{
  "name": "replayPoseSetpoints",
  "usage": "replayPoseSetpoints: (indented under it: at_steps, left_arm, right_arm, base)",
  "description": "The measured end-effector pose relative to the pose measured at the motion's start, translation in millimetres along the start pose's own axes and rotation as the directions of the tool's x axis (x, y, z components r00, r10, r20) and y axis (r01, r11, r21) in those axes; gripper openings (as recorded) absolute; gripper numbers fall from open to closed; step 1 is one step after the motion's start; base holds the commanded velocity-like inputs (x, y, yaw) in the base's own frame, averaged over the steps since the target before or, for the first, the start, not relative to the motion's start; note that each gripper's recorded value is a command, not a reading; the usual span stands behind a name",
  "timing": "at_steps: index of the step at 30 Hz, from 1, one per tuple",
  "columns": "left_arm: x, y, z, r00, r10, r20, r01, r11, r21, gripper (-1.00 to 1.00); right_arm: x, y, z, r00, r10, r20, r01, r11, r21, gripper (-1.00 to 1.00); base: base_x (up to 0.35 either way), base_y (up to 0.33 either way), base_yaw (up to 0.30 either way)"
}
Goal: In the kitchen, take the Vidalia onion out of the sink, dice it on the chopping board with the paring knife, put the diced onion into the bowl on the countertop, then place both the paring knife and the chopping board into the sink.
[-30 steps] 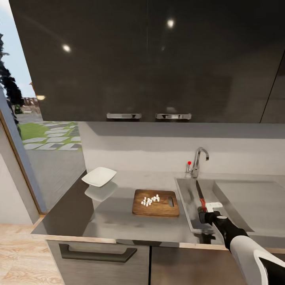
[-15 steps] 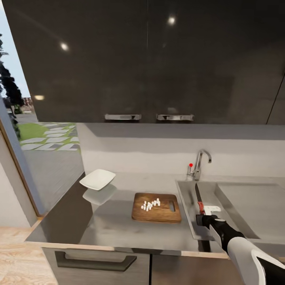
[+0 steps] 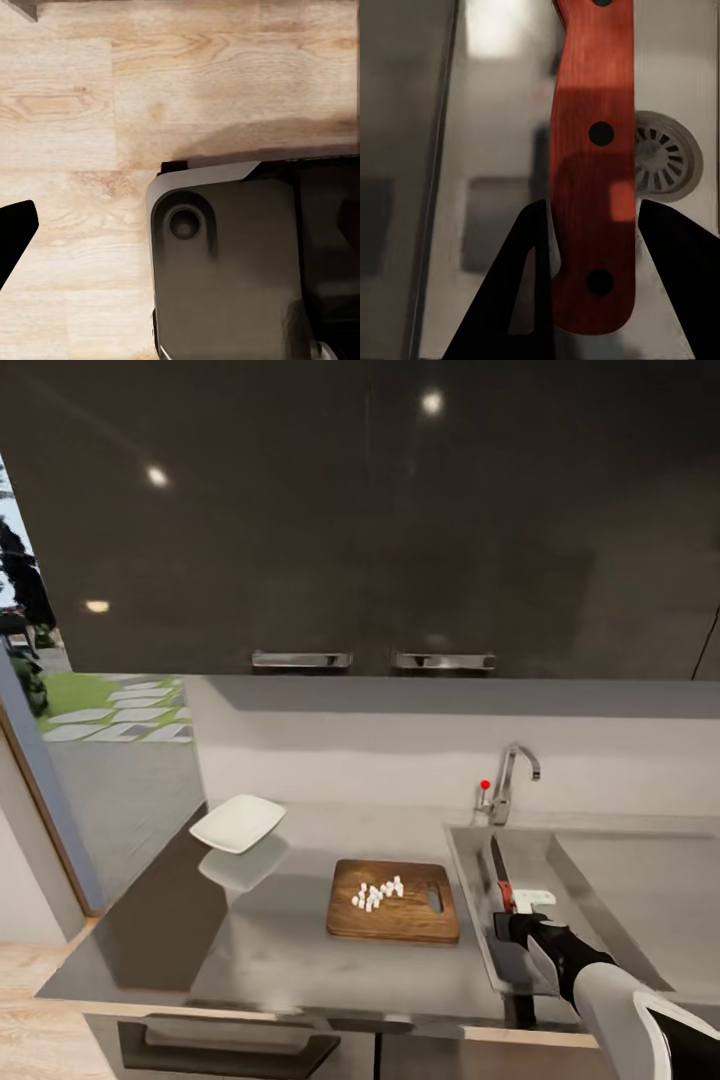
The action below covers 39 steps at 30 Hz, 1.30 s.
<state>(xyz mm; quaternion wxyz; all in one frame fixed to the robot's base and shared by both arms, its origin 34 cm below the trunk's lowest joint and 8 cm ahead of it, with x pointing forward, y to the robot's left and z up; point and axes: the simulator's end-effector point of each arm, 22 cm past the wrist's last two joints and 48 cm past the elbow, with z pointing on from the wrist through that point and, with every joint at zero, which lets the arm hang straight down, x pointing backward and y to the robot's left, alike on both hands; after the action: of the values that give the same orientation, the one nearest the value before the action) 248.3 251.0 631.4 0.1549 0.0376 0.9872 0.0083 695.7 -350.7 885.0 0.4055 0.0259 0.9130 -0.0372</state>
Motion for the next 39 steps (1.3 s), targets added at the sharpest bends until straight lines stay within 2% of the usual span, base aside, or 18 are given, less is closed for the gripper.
replayPoseSetpoints:
  at_steps: [6, 10, 16, 25, 26, 39]
  left_arm:
    - [0, 0, 0.0, 1.000, 0.000, 0.000, 0.000, 1.000, 0.000, 1.00]
    - [0, 1, 0.0, 1.000, 0.000, 0.000, 0.000, 1.000, -0.001, 1.00]
    - [0, 1, 0.1, 1.000, 0.000, 0.000, 0.000, 1.000, -0.002, 1.00]
    - [0, 1, 0.1, 1.000, 0.000, 0.000, 0.000, 1.000, -0.001, 1.00]
    - [0, 1, 0.1, 1.000, 0.000, 0.000, 0.000, 1.000, -0.001, 1.00]
    - [0, 0, 0.1, 1.000, 0.000, 0.000, 0.000, 1.000, 0.000, 1.00]
  right_arm:
    - [2, 2, 0.2, 1.000, -0.001, -0.004, 0.001, 1.000, -0.004, -1.00]
    - [25, 12, 0.9, 0.999, 0.000, -0.053, -0.002, 1.000, -0.024, -1.00]
    - [52, 21, 0.3, 0.994, 0.001, -0.108, -0.006, 0.999, -0.045, -1.00]
    - [58, 25, -0.2, 0.993, 0.001, -0.121, -0.008, 0.999, -0.052, -1.00]
    - [58, 25, -0.2, 0.993, 0.001, -0.122, -0.008, 0.999, -0.052, 1.00]
    - [55, 23, 0.0, 0.993, 0.003, -0.116, -0.009, 0.999, -0.050, 1.00]
  base:
    - [0.164, -0.209, 0.000]
    - [0.171, -0.255, 0.000]
    - [0.023, -0.032, 0.000]
    - [0.000, 0.000, 0.000]
    - [0.000, 0.000, 0.000]
    - [0.000, 0.000, 0.000]
